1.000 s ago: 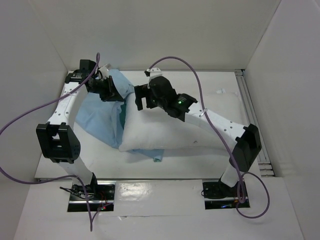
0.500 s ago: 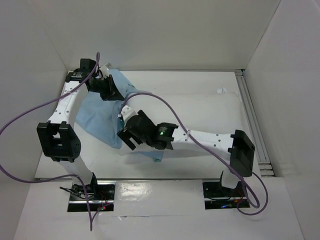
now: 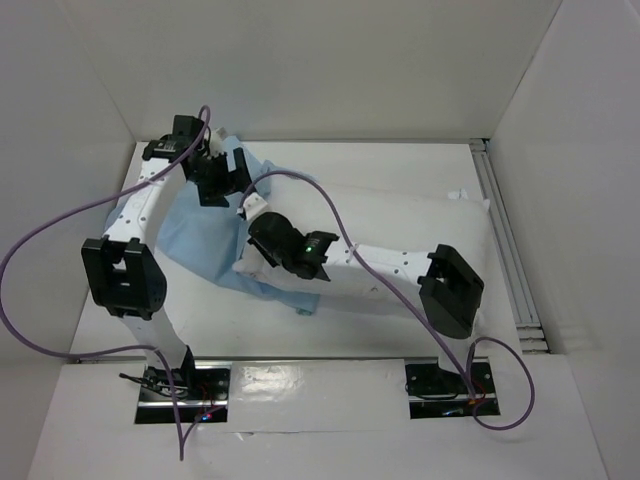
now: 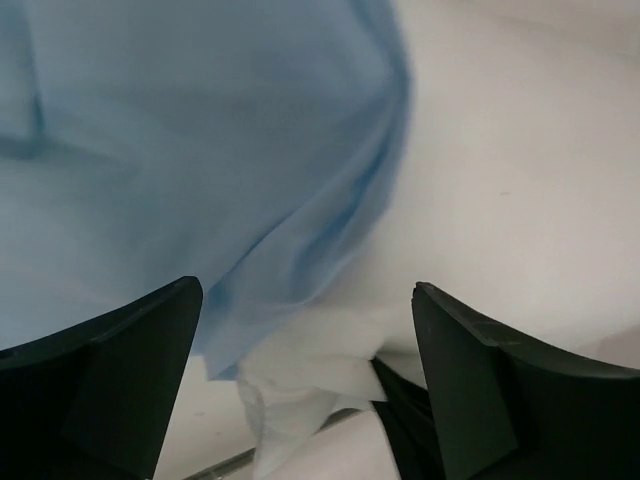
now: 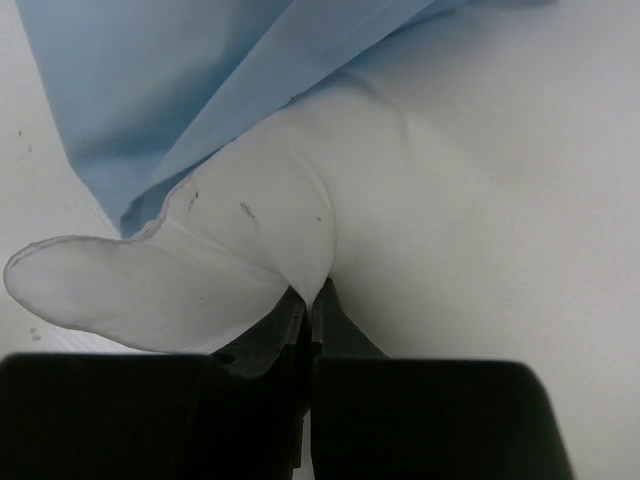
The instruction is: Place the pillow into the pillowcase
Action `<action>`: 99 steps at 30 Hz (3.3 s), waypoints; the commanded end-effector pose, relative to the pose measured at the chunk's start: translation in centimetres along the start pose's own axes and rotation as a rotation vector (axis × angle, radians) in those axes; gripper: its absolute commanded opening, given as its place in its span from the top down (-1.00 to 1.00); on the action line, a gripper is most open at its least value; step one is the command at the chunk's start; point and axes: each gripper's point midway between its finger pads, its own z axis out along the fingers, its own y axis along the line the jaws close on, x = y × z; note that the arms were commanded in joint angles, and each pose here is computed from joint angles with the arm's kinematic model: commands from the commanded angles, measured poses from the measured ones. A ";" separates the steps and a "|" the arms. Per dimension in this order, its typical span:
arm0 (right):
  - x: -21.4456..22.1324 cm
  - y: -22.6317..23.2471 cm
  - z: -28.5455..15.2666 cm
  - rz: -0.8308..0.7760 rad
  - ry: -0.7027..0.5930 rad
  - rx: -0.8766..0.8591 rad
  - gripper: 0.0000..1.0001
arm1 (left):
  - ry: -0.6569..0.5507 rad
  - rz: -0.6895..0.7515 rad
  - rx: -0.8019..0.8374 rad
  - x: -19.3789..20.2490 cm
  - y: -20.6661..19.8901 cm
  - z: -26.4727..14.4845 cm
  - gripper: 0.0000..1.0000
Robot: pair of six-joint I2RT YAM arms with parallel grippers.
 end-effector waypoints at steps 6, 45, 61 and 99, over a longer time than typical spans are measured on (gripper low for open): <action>-2.1 0.0 0.0 0.126 -0.051 -0.143 1.00 | -0.094 -0.050 -0.107 4.0 4.9 -2.9 -0.62; -4.8 -1.9 2.3 0.192 -0.008 -0.079 1.00 | -0.098 -0.158 -0.022 11.6 5.3 -2.7 1.00; -7.0 -0.9 9.6 0.340 -0.001 -0.074 1.00 | 0.007 -0.062 0.154 11.9 -0.5 -6.5 1.00; -2.1 -22.0 -4.1 0.558 0.133 0.215 -0.99 | -0.202 0.094 -0.218 -4.9 -0.4 1.7 -0.64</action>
